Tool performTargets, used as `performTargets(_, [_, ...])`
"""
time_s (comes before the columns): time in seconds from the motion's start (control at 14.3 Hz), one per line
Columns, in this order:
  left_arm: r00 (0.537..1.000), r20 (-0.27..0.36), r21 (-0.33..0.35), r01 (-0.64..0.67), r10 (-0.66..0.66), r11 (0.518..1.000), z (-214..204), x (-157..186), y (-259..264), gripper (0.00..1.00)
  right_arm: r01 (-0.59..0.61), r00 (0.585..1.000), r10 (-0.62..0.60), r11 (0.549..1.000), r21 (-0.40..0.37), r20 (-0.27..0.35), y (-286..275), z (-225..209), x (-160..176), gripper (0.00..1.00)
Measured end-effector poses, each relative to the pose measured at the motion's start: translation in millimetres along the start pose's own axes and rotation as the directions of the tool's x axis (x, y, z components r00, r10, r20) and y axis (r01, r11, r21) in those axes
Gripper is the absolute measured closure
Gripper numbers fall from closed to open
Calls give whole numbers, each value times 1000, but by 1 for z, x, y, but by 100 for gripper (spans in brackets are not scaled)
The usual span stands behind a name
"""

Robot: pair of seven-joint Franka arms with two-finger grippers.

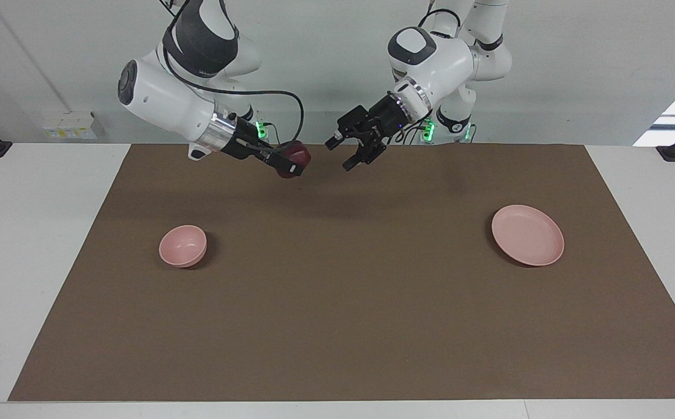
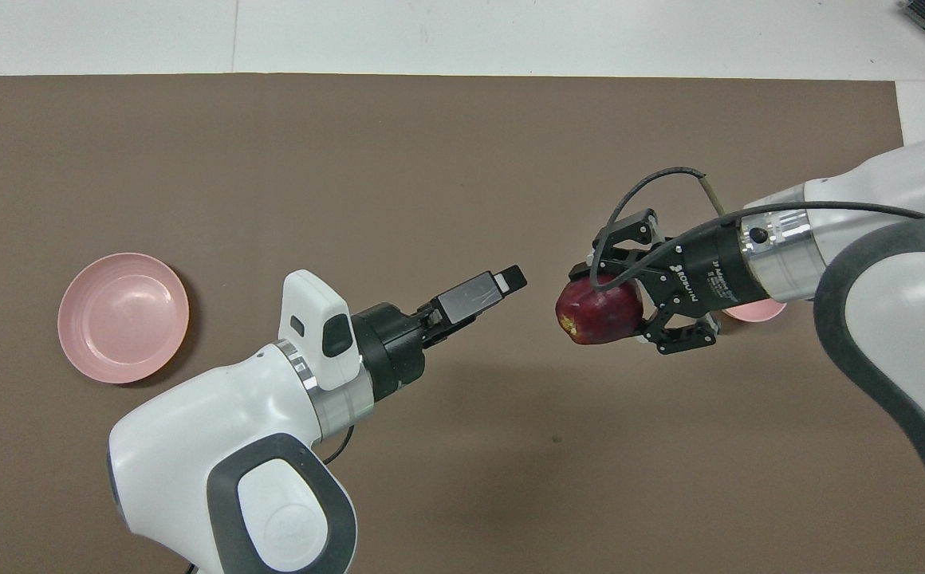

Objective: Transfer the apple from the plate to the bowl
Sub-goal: 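Open the left gripper and withdraw while the right gripper pulls the apple, then move the apple over the small bowl while the left gripper retracts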

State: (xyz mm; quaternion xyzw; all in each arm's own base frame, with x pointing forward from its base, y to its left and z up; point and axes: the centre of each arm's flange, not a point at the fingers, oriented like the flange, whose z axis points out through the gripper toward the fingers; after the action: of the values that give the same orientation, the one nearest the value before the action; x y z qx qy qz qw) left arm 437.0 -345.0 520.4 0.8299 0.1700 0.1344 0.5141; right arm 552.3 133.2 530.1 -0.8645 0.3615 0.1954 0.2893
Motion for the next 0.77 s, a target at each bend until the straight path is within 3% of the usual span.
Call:
performTargets(0.21, [998,19,44,-58,58,997,-3,14,-8,0,98,992,-100,995,-33,-77,22,-26,30,19])
performTargets(0.42, [987,94,114,-139,129,984,-14,41,-18,0,190,965,-212,971,-145,-154,42,-42,51,19])
performTargets(0.56, [971,164,216,-206,172,955,-23,57,-29,0,279,928,-328,927,-252,-176,50,-46,60,19])
performTargets(0.77, [939,278,405,-308,205,861,-38,77,-53,0,405,851,-495,832,-378,-177,63,-50,85,19])
